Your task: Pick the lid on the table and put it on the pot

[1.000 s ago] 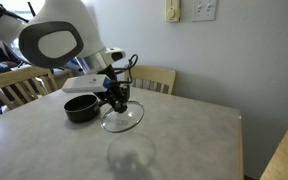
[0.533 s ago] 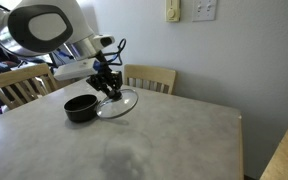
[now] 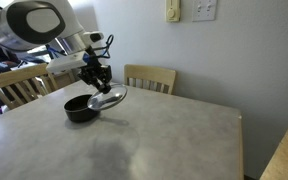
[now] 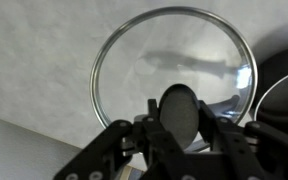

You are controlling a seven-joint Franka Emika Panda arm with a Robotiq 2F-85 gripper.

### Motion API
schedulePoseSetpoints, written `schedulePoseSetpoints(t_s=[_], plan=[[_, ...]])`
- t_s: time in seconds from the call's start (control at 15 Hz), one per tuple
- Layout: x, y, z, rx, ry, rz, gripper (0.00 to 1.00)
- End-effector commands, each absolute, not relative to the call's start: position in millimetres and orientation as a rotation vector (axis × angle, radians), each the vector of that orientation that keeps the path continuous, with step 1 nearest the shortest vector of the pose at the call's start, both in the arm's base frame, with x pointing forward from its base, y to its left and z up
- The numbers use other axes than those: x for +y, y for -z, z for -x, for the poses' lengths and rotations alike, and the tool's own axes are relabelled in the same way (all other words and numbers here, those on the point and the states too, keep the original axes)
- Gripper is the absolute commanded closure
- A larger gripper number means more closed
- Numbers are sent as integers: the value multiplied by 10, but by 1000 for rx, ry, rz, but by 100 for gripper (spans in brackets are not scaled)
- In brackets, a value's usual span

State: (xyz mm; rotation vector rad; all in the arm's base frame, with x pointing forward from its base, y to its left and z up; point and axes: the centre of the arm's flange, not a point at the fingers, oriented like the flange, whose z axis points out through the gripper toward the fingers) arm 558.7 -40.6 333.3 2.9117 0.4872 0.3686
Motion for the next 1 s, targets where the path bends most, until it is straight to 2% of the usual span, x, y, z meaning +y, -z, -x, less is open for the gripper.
schedulePoseSetpoints(t_s=[0.0,0.6,0.93], plan=[[-76,-3482,-5711,514,-364,-2906,85],[1194,-3596,-5703,625,-374,-2939,85],[1508,-3488,-5591,662,-333,-2951,85]])
